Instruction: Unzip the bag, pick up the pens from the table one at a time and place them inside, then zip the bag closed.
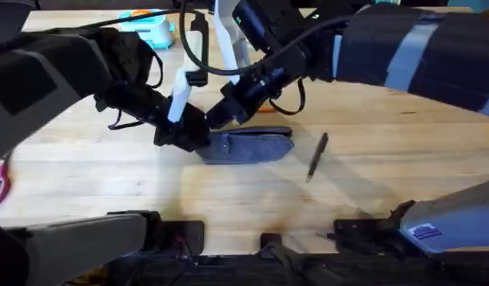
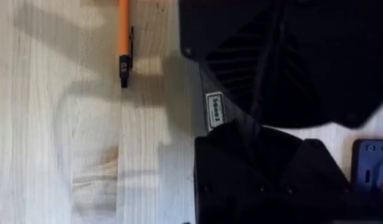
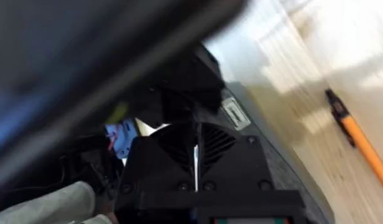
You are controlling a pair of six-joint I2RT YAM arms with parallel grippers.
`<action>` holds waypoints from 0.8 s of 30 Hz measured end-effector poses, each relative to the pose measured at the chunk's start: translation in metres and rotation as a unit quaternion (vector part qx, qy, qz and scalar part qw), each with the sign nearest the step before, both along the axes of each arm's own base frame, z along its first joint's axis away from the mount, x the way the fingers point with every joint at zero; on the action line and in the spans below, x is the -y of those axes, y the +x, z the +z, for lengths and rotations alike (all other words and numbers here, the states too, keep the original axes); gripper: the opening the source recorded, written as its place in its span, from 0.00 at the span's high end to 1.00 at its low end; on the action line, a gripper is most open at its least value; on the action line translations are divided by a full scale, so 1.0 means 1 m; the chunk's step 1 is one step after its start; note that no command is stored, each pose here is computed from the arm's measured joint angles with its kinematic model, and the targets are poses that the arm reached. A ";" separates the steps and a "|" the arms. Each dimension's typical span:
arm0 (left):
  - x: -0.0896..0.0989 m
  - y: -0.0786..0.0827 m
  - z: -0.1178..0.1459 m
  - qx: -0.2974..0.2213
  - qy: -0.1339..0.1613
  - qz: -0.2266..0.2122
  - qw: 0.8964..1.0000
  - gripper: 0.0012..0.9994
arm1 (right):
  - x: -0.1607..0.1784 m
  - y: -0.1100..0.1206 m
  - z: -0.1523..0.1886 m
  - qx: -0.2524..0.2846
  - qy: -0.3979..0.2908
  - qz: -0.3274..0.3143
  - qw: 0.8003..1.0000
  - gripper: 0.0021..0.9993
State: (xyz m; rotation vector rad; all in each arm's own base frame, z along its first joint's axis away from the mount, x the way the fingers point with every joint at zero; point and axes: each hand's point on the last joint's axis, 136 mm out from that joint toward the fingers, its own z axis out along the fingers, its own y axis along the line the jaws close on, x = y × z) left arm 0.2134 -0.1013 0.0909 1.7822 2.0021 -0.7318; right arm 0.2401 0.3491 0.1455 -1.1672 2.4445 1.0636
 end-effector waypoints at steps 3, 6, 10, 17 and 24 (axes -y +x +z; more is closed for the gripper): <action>0.000 0.000 0.000 0.000 0.000 0.000 1.000 0.96 | 0.010 0.002 -0.007 0.006 -0.033 -0.008 0.999 0.97; 0.000 0.000 0.000 0.000 0.000 0.000 1.000 0.96 | 0.018 0.008 -0.008 0.031 -0.062 -0.010 0.998 0.97; 0.000 0.000 0.000 0.000 0.000 0.000 1.000 0.96 | 0.034 0.019 -0.002 0.080 -0.102 -0.010 0.991 0.97; 0.000 0.000 0.000 0.000 0.000 0.000 1.000 0.96 | 0.075 0.040 0.062 0.193 -0.123 -0.052 0.972 0.83; 0.000 0.000 0.000 0.000 0.000 0.000 1.000 0.96 | 0.112 0.044 0.127 0.274 -0.095 -0.105 0.951 0.00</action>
